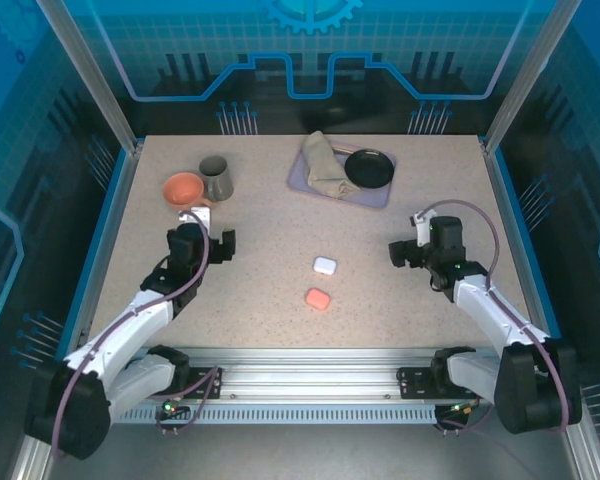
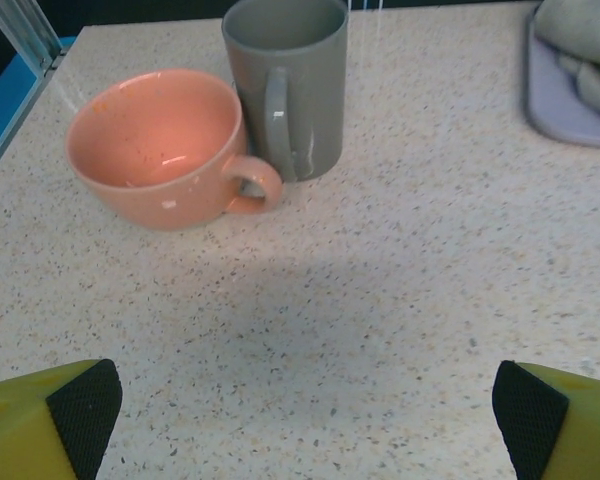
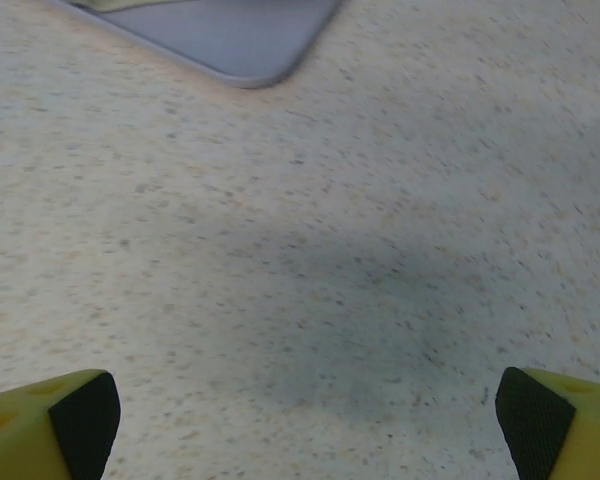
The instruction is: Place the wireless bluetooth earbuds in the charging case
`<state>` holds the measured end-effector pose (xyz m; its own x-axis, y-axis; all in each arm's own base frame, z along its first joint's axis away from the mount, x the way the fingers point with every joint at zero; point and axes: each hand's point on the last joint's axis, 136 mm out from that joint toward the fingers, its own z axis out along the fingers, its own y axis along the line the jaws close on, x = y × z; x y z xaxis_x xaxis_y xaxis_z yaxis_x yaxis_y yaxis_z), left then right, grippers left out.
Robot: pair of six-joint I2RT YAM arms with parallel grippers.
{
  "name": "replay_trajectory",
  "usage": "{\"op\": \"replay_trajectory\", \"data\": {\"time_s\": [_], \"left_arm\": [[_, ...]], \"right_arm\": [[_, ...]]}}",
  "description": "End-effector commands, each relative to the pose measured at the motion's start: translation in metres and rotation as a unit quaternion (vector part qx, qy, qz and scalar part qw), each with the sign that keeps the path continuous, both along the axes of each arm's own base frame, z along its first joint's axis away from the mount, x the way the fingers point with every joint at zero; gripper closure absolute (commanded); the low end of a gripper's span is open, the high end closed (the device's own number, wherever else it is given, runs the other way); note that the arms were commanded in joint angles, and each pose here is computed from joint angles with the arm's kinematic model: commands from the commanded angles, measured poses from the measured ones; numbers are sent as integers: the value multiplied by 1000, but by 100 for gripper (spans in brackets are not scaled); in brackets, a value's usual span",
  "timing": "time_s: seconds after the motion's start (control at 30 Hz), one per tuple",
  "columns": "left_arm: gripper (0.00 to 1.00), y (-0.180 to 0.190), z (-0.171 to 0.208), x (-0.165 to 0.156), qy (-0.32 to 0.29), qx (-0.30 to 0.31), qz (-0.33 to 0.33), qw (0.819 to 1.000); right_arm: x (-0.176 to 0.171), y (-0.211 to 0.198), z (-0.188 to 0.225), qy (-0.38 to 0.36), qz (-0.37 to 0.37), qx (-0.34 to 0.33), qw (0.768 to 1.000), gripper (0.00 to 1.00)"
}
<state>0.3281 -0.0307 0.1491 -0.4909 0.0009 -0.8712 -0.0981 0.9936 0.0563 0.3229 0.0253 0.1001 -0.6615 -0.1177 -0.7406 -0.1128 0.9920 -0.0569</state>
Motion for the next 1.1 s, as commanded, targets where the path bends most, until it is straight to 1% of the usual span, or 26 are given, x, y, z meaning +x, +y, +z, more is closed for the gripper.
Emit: {"op": "replay_trajectory", "data": {"time_s": [0.0,0.13,0.17,0.27,0.3,0.4,0.47,0.53,0.6,0.67,0.7,0.73,0.8,0.87,0.9,1.07], "left_arm": [[1,4,-1,15,-40,9,-8,999],[1,1,-14,20,-62,5,-42,997],[1,2,-17,20,-66,3,-45,997],[1,13,-27,23,-74,-4,-40,996],[1,17,-28,24,-81,-12,-36,996],[1,18,-24,29,-107,-33,-53,992],[1,13,-24,35,-109,-37,-70,991],[1,7,-26,41,-109,-55,-90,988],[1,3,-36,46,-107,-58,-104,987],[1,2,-51,51,-104,-58,-106,987],[1,2,-52,54,-104,-56,-107,987],[1,2,-56,54,-85,-60,-105,989],[1,3,-56,59,-80,-61,-103,990],[1,12,-59,66,-61,-67,-76,993],[1,22,-60,68,-54,-75,-51,994],[1,24,-59,69,-56,-77,-46,994]], "right_arm": [[27,-8,18,-91,-31,38,995,0],[39,-1,9,-111,1,43,993,0],[41,1,8,-108,10,45,993,0],[52,6,15,-138,28,45,989,0],[56,7,16,-147,31,44,988,0],[66,10,18,-168,43,44,984,0],[70,9,7,-164,41,43,985,0],[73,11,-4,-169,46,42,984,0],[71,12,-8,-160,47,43,985,0],[73,11,-6,-162,45,42,985,0],[72,11,-6,-161,46,42,985,0],[73,11,-6,-163,45,42,985,0],[73,11,-6,-162,44,42,985,0],[73,11,-6,-162,43,41,985,0],[73,10,-6,-161,43,40,985,0],[73,10,-7,-161,36,32,986,0]]}}
